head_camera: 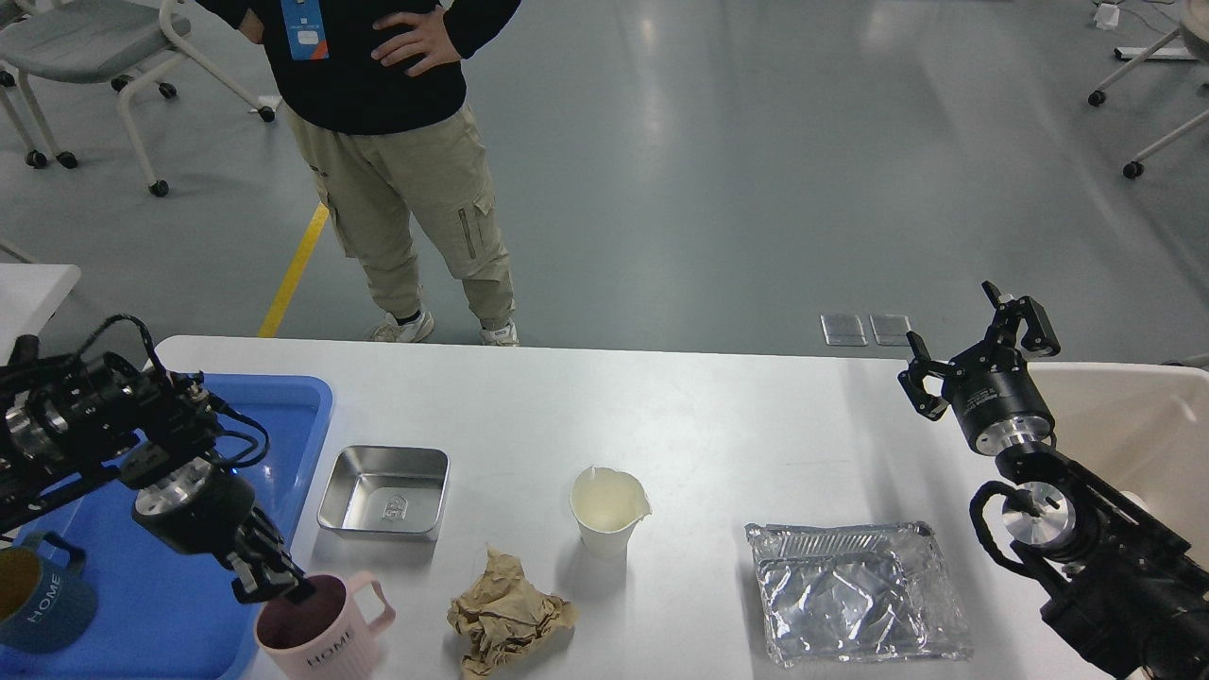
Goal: Tidy desktop
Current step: 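Grasp the pink mug with the left gripper and lift it, then set the pink mug down inside the blue tray and release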
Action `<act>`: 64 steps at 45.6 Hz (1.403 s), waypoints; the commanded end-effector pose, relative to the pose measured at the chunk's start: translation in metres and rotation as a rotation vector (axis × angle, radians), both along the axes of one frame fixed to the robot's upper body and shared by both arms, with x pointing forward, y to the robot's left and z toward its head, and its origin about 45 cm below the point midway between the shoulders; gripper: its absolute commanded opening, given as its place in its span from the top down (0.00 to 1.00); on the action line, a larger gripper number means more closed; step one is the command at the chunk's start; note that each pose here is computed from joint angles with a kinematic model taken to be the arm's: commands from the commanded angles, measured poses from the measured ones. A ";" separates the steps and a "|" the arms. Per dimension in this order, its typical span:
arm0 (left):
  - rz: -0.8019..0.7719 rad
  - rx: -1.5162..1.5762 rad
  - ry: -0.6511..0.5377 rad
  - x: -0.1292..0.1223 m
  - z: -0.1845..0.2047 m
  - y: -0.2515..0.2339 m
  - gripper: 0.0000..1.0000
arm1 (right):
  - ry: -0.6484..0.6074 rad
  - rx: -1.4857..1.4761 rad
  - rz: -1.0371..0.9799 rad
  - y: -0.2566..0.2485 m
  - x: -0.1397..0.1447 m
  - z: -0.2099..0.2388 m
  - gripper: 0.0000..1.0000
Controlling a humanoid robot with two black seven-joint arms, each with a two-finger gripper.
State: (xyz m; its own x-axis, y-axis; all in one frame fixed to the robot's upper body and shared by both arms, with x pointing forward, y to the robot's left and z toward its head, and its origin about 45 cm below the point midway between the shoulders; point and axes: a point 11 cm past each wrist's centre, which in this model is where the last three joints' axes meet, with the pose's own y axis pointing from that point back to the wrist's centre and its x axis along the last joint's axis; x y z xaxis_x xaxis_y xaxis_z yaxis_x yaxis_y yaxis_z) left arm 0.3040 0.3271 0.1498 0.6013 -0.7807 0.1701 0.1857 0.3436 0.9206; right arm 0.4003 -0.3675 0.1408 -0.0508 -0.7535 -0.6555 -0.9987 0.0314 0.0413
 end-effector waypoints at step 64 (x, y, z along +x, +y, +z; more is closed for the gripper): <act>0.422 -0.100 -0.309 -0.026 0.102 0.160 0.97 | 0.007 0.000 0.017 0.009 0.001 -0.002 0.00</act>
